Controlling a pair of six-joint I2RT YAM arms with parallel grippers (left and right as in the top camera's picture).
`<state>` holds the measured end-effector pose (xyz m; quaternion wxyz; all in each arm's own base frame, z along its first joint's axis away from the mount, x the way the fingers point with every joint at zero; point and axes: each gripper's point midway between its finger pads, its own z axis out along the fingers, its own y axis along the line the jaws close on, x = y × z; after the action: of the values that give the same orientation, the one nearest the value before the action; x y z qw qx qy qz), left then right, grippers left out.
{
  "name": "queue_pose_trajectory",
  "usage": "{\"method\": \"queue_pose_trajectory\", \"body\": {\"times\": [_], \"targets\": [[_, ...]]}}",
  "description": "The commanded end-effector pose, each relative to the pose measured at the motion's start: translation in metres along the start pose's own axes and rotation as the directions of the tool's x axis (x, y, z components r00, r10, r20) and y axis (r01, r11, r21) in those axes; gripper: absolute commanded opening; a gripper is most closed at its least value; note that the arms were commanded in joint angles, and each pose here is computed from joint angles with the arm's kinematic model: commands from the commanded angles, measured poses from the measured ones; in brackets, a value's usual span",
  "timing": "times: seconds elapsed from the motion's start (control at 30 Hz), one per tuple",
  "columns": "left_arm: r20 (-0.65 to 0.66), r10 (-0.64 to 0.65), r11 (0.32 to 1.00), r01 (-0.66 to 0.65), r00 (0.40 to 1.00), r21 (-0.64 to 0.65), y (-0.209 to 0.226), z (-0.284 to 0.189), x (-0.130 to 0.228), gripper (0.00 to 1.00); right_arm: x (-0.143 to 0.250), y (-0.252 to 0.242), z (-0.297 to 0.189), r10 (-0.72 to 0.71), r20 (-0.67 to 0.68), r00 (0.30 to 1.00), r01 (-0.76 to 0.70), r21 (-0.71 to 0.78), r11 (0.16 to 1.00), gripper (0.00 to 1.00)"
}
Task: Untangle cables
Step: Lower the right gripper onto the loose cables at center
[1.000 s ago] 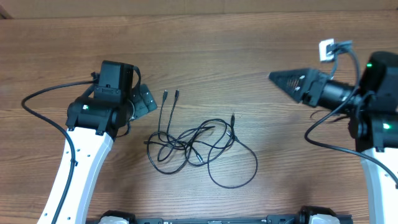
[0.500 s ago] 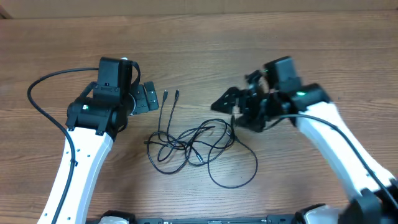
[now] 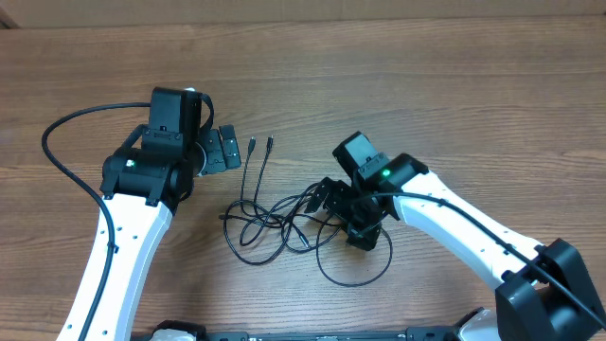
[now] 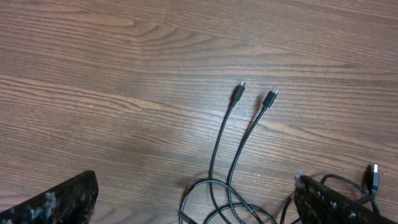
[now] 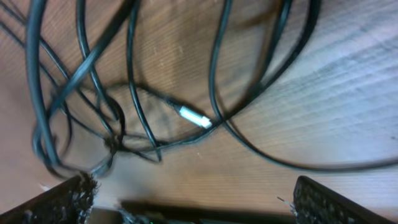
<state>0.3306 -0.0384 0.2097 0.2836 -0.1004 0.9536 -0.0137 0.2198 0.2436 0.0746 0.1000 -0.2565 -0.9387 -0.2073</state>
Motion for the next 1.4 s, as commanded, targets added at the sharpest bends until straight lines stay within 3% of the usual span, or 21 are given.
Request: {"method": "queue_pose_trajectory", "body": {"times": [0.0,0.17,0.33,0.47,0.53,0.57,0.63,0.83,0.97,1.07,1.3,1.37], "targets": [[0.01,0.024,1.0,-0.024,1.0,-0.016,0.003,-0.001,-0.004,1.0,-0.012,-0.002,0.008,0.145,0.062,0.987,-0.144,-0.022,0.989,0.98],[0.01,0.025,1.0,-0.024,1.0,-0.016,0.003,-0.001,-0.004,1.0,-0.017,0.0,0.015,0.15,0.076,0.986,-0.147,-0.039,0.988,0.85],[0.01,0.025,1.0,-0.024,1.0,-0.016,0.003,-0.001,-0.004,1.0,-0.012,-0.01,0.035,0.201,0.06,0.978,-0.2,-0.021,0.98,0.78],[0.01,0.025,1.0,-0.024,1.0,-0.016,0.003,-0.001,-0.004,1.0,-0.004,0.013,0.04,0.134,0.061,0.989,-0.129,-0.089,0.988,0.72],[0.01,0.025,1.0,-0.024,1.0,-0.016,0.003,-0.001,-0.004,1.0,-0.002,0.018,0.041,0.113,0.074,0.991,-0.105,-0.1,0.989,0.53],[0.01,0.025,1.0,-0.024,1.0,-0.016,0.003,-0.001,-0.004,1.0,-0.001,0.021,0.042,0.104,0.078,0.992,-0.095,-0.11,0.989,0.29],[0.01,0.025,1.0,-0.024,1.0,-0.016,0.003,-0.001,-0.004,1.0,-0.001,0.023,0.042,0.1,0.078,0.992,-0.091,-0.117,0.989,0.04],[0.01,0.024,1.0,-0.024,1.0,-0.016,0.003,-0.001,-0.004,1.0,0.002,0.028,0.037,0.006,0.081,0.997,0.004,-0.127,0.992,0.04],[0.01,0.025,1.0,-0.024,1.0,-0.016,0.003,-0.001,-0.004,1.0,0.005,0.06,-0.008,-0.167,0.182,0.969,0.204,-0.207,0.957,0.04],[0.01,0.024,1.0,-0.024,1.0,-0.016,0.003,-0.001,-0.004,1.0,-0.003,0.065,-0.059,-0.191,0.349,0.918,0.264,-0.175,0.949,0.04],[0.01,0.025,1.0,-0.024,1.0,-0.016,0.003,-0.001,-0.004,1.0,-0.009,0.057,-0.136,-0.158,0.557,0.815,0.293,-0.162,0.942,0.04],[0.01,0.025,1.0,-0.024,1.0,-0.016,0.003,-0.001,-0.004,1.0,-0.01,0.05,-0.132,-0.162,0.551,0.819,0.277,-0.131,0.952,0.15]]}}
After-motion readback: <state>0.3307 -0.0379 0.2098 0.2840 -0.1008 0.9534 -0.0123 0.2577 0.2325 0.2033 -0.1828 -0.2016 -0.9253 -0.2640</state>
